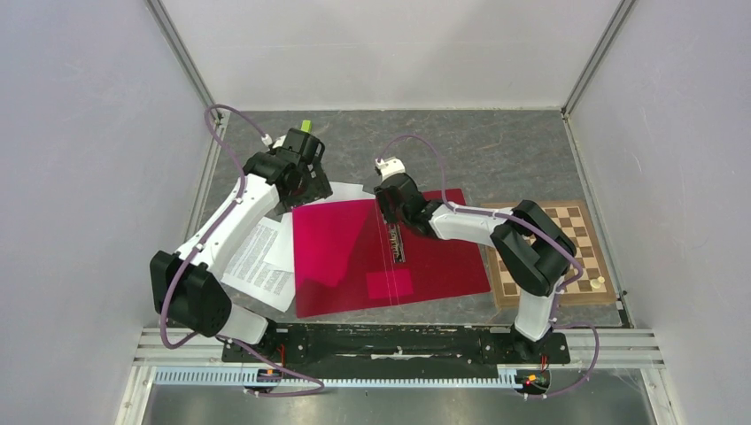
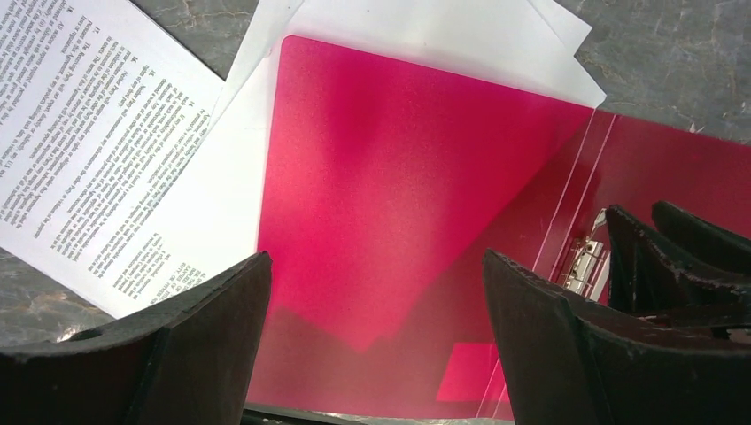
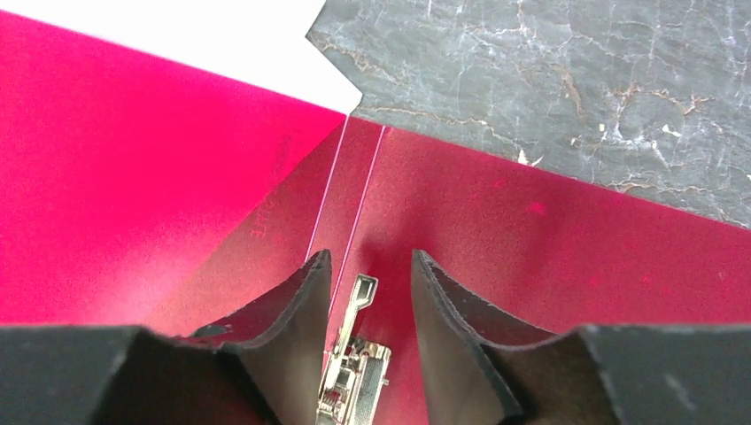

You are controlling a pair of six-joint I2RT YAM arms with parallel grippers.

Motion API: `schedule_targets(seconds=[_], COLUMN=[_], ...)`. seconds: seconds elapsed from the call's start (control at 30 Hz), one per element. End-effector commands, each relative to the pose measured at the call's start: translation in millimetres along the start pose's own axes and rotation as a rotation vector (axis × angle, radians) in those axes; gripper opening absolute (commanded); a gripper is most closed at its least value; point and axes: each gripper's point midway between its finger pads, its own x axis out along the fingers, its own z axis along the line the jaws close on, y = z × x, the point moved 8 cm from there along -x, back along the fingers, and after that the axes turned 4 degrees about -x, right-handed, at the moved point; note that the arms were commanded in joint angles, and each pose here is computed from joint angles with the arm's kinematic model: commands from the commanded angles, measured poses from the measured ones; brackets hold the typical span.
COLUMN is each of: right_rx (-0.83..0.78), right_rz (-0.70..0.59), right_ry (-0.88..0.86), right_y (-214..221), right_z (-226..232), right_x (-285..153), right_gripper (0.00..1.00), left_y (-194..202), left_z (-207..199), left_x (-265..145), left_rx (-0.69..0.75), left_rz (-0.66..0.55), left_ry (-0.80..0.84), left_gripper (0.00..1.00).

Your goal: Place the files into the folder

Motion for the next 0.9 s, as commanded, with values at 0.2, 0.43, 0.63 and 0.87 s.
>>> schedule_targets(seconds=[0.2, 0.43, 0.63, 0.87], right_rx=[0.009, 0.037, 0.033, 0.029], right_rz=[0.105, 0.167, 0.189, 0.168], right_ry=[-0.026, -0.112, -0.125, -0.120], right_y=[17, 47, 47, 31], right_z=[-6, 4, 10, 14], right_x=[-54, -54, -40, -28], right_gripper=[0.57, 0.55, 0.48, 0.18], left_y=[-5, -2, 1, 2], left_z=[8, 4, 9, 17], left_x=[4, 9, 11, 11], left_rx=[-0.031, -0.039, -0.037, -0.047], left_rz=[-0.006, 0.021, 0.017, 0.012], left_ry=[0.098, 0.122, 0.104, 0.089], left_gripper=[0.94, 0.94, 0.95, 0.95])
